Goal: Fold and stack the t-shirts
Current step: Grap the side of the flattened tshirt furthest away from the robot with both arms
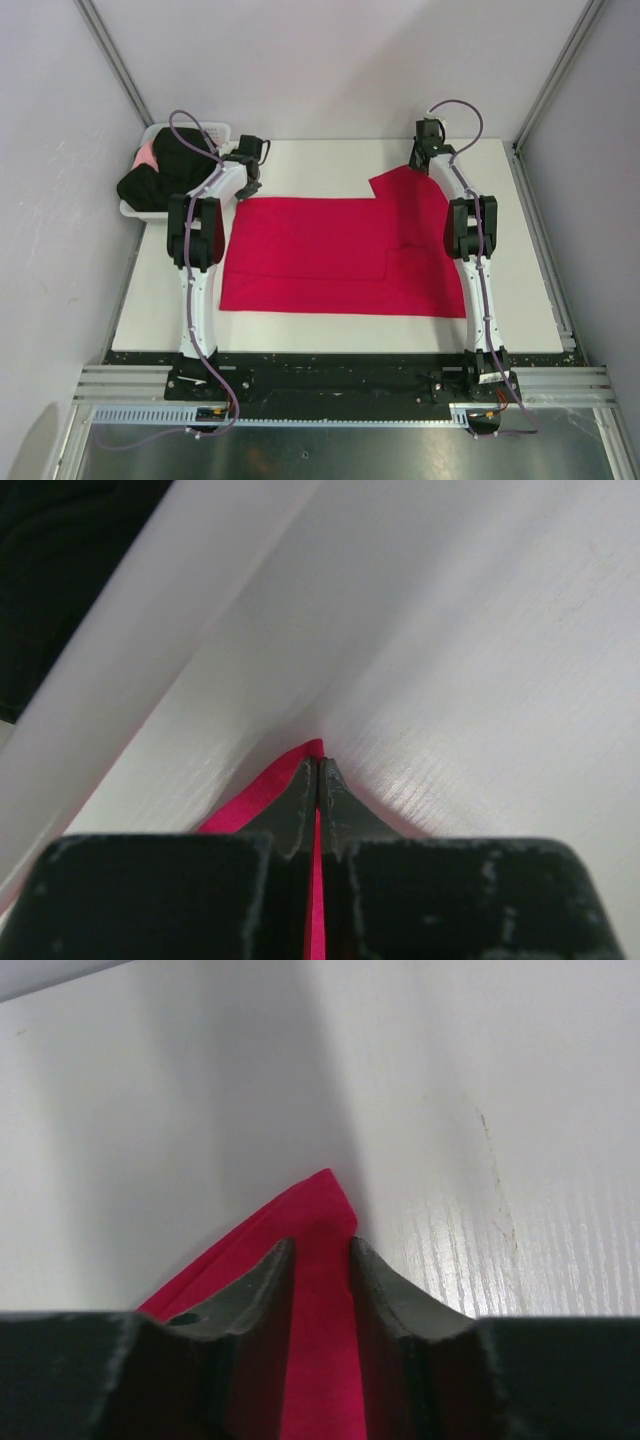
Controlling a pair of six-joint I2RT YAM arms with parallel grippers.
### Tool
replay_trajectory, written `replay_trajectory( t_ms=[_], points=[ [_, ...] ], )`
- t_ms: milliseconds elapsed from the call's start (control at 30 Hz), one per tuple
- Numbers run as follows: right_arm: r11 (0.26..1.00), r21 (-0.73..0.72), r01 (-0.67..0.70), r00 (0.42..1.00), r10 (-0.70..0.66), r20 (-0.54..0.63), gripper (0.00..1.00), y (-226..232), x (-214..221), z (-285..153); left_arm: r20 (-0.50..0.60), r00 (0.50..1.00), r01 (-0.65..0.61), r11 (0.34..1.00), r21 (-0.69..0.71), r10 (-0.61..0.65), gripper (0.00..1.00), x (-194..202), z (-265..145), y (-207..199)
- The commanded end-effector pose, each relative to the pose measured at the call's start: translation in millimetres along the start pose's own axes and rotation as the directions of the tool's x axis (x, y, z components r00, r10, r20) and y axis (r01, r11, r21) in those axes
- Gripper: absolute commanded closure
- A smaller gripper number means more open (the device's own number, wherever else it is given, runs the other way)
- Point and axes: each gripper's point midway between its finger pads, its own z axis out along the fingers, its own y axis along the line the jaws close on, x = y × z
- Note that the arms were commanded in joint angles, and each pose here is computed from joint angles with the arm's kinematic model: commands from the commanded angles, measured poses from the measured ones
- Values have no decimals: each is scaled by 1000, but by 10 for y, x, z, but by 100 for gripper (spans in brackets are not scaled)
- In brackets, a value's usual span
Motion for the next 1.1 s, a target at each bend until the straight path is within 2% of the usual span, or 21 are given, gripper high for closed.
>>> replay_trajectory(
  t_ms=[0,133,333,600,1067],
  points=[
    [999,43,-11,1000,10,29,73,-54,-66,32,58,998,16,1000,24,-18,100,-269,-203,-4],
    [998,59,-25,997,21,75,89,-85,-262,-63,73,997,10,1000,27,-12,100,-328,-219,-17],
    [998,51,-38,988,30,151,99,-86,-642,-318,102,995,5,999,34,-9,100,-452,-270,-41],
    [998,56,-28,980,16,201,100,-104,-951,-655,128,992,-15,998,58,7,100,-597,-310,-105],
    [995,78,-62,974,43,223,100,-265,-1186,-1181,148,989,-39,992,117,22,100,-751,-471,-204]
  ],
)
